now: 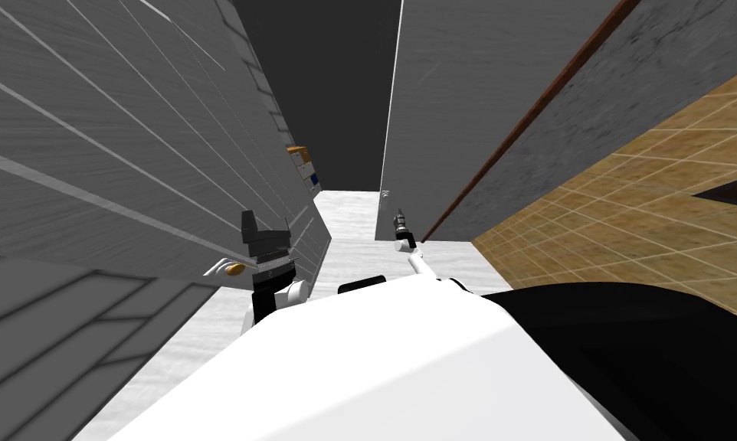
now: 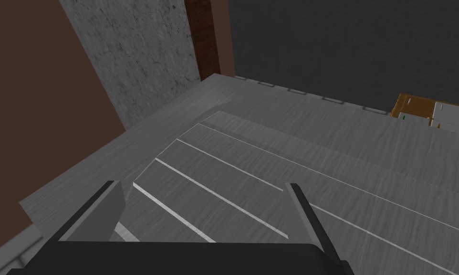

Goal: Pull the door open

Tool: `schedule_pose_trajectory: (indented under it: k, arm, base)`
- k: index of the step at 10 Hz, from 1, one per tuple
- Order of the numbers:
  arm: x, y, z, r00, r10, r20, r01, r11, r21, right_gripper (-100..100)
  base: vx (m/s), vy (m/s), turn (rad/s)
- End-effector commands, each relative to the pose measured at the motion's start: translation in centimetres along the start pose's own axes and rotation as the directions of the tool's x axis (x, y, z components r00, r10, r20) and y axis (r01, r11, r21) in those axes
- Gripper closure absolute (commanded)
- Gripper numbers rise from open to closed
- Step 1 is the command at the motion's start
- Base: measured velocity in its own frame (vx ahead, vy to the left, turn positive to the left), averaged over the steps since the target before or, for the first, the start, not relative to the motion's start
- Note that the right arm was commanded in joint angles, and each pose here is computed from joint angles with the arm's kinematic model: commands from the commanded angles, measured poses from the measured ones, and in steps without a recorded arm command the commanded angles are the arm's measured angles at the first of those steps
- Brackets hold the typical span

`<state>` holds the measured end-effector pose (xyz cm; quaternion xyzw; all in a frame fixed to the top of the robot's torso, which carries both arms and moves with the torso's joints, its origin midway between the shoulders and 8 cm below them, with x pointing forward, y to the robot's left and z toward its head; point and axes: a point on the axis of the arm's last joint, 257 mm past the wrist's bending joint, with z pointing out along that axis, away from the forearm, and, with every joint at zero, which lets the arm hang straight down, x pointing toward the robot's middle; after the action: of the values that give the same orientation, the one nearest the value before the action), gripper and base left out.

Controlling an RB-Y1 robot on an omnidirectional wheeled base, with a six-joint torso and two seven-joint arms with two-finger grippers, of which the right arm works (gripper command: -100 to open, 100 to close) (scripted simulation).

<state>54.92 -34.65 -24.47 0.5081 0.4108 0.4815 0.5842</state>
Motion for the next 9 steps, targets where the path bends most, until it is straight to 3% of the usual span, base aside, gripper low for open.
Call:
schedule_pose_trajectory:
  k: [1,9]
  arm:
    - [-0.5,-0.9,0.55,1.000,-0.002,0.008,0.001,1.000,0.020,-100]
    - [-2.2,-3.7,1.78,0.999,-0.010,0.044,0.006,0.996,0.093,-100]
  base:
    - [0.101,0.010,0.048]
    - [0.088,0.008,0.032]
